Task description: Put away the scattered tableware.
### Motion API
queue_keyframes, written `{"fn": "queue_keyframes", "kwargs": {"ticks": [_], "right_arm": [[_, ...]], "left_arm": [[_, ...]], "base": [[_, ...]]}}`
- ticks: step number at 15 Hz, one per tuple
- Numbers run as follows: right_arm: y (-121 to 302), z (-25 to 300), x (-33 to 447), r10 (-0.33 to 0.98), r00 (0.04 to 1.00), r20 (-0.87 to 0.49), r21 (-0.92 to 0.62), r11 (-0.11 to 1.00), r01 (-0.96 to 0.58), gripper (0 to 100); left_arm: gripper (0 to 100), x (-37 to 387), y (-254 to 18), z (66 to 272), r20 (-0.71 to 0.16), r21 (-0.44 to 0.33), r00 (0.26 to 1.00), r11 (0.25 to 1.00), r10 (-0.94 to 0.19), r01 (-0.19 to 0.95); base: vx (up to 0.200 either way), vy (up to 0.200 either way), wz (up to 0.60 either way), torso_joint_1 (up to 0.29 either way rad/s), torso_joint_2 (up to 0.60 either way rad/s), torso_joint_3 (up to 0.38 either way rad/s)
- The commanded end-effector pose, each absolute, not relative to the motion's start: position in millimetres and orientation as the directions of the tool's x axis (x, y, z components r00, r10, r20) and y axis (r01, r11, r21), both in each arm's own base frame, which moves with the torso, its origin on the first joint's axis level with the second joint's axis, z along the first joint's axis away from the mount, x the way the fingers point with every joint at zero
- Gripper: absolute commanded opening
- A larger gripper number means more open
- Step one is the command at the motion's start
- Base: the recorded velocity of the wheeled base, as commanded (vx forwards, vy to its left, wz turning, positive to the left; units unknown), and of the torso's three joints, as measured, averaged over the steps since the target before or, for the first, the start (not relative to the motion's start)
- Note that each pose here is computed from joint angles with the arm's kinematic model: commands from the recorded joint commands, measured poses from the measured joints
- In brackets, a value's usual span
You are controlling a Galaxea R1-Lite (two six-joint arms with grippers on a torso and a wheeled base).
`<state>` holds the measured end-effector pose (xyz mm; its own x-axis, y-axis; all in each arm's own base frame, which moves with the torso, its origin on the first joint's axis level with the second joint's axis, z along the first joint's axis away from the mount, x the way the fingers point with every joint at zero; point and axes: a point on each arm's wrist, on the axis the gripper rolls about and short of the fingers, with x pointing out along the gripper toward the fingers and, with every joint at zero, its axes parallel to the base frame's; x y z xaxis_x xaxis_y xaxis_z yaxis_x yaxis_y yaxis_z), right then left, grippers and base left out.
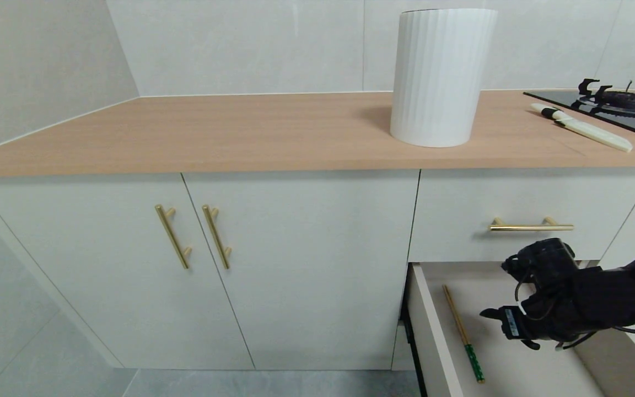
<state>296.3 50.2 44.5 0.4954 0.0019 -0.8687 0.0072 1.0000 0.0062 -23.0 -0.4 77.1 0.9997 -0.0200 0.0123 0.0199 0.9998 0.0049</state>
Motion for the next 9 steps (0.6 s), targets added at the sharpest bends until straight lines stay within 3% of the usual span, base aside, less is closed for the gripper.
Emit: {"fn": "queue_keyframes", "kwargs": {"ticks": [1, 9], "right_arm": [[48.3, 25.1, 298.2, -0.013, 0.449, -0.893, -0.006, 1.000, 0.016, 0], [41.7, 6.7, 306.9, -0.019, 0.476, -0.879, -0.005, 1.000, 0.030, 0]], "left_arm": [[100, -22.8, -0.4, 77.0, 0.011, 0.005, 1.000, 1.000, -0.020, 0.020], [100, -22.9, -0.4, 77.5, 0.012, 0.005, 1.000, 1.000, -0.020, 0.020]], "base": [[0.000, 0.000, 0.00, 0.000, 0.00, 0.000], [0.000, 0.000, 0.00, 0.000, 0.00, 0.000]]}}
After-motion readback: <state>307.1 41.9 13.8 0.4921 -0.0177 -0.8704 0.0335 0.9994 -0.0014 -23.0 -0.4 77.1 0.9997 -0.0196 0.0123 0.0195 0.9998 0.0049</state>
